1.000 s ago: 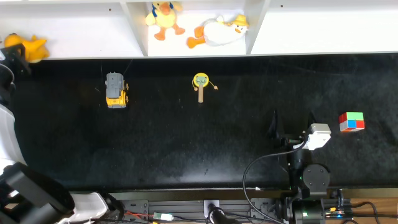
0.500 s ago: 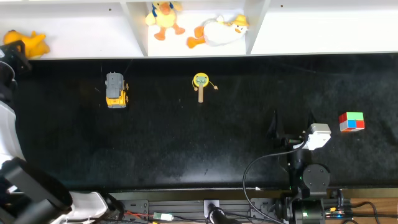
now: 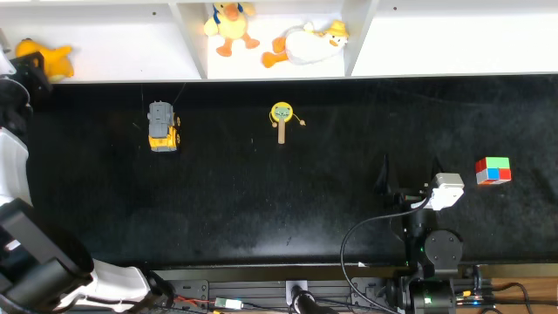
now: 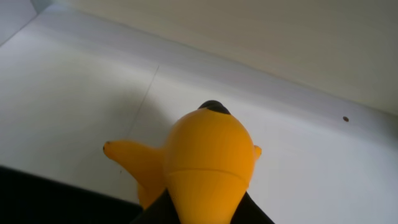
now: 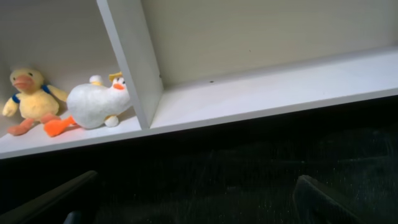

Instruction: Store Toys

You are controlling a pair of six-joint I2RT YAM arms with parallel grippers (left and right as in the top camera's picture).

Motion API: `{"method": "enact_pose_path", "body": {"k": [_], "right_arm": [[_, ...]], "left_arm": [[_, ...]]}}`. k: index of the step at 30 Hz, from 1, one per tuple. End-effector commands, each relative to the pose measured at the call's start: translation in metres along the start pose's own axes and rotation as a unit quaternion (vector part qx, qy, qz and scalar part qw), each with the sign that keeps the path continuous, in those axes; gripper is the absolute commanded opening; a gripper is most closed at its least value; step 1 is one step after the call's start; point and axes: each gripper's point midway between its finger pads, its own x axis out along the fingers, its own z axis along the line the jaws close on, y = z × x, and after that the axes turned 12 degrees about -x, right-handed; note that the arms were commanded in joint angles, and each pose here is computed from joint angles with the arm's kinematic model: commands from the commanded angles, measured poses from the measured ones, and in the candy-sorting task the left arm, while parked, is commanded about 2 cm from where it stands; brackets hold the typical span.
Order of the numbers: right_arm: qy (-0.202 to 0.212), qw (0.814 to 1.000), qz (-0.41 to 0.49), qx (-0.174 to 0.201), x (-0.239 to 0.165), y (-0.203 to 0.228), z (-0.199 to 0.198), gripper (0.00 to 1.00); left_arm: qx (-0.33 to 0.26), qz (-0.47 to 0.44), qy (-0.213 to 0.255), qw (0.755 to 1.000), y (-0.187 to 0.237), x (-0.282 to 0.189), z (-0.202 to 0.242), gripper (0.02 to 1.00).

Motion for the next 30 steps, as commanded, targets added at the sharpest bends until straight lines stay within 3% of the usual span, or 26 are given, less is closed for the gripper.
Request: {"method": "enact_pose_path", "body": {"k": [1,6,9,11,14,16,30], "right_arm": [[-0.002,1.000,-0.001,-0.001,0.0002,0.0028,0.0004,0.996],[-0.002,1.000,-0.001,-0.001,0.0002,0.0028,0.0004,0.996],[-0.002,1.000,-0.001,-0.001,0.0002,0.0028,0.0004,0.996],[-0.002,1.000,-0.001,-0.001,0.0002,0.0028,0.0004,0.993],[-0.002,1.000,-0.001,-0.001,0.0002,0.0028,0.0004,0.996],[-0.002,1.000,-0.001,-0.001,0.0002,0.0028,0.0004,0.996],[-0.002,1.000,-0.001,-0.001,0.0002,0.0028,0.0004,0.996]], "left_arm": [[0.003,0.001,0.008,1.000,0.0010,0.0140,-0.0050,0.110],[0.002,0.007,0.008,1.000,0.0064,0.0199,-0.0046,0.211],[0.005,0.003,0.009,1.000,0.0045,0.0202,-0.0055,0.601],[0.005,0.002,0.009,1.000,0.0037,0.0201,-0.0054,0.774],[0.005,0.002,0.009,1.000,0.0038,0.0201,-0.0053,0.849],[0.005,0.001,0.004,1.000,0.0035,0.0203,-0.0040,0.978],[0.008,-0.006,-0.011,1.000,-0.0021,0.0140,-0.0045,0.998]]}}
